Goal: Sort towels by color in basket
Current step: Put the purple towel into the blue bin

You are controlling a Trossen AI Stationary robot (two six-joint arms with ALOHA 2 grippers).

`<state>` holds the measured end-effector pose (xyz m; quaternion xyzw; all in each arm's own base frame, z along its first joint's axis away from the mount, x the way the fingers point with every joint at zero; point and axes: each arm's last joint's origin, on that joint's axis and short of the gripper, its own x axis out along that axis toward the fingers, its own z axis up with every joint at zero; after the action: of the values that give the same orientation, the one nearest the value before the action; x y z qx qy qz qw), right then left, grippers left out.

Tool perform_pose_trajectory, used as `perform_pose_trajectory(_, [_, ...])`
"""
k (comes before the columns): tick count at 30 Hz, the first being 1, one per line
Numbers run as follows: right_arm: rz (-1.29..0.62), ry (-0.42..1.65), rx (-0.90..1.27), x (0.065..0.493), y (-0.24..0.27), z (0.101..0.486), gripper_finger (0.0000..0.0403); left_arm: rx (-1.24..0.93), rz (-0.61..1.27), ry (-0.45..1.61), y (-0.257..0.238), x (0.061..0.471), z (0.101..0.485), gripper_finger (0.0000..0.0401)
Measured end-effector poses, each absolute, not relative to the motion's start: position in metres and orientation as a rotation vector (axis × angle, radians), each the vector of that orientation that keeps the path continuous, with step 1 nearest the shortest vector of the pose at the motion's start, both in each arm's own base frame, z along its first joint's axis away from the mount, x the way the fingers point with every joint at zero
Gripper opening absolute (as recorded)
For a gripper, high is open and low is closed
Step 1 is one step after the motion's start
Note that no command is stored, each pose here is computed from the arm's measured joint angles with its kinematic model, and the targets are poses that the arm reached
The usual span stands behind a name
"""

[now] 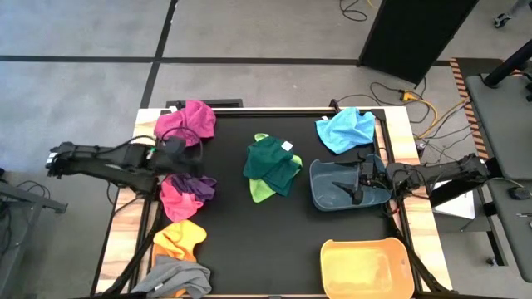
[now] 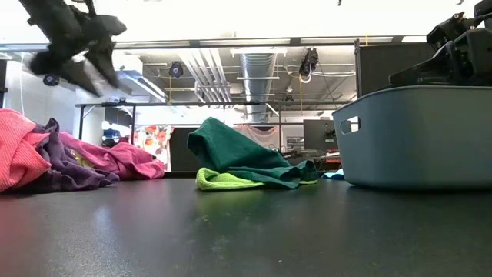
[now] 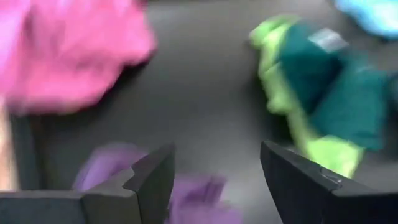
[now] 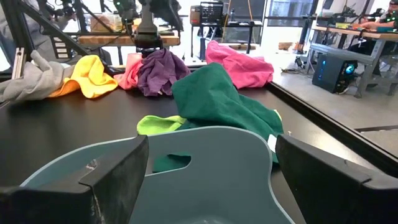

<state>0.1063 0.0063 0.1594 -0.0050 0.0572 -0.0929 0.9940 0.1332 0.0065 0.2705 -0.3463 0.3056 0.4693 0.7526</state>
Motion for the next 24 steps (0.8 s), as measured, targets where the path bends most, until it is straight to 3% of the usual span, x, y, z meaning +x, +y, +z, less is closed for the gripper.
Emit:
perform_pose_trajectory(5, [-0.186,0.115,-0.010,0.106,0.006,0.159,0.0343,-0.955,1.233,0.956,0.011,0.147,0.260,0.0219])
perform_pose_trajectory(11, [-0.186,0.115,-0.010,0.106,0.006,0.159,0.0343,-1.156,1.368,1.122,0.035,0.158,0.239,0.0219])
perform_pose_trajectory(24, [-0.186,0.115,-0.010,0.106,0.006,0.159,0.0343,-1.282,1.362,1.423,0.100,0.163,0.234,0.0219])
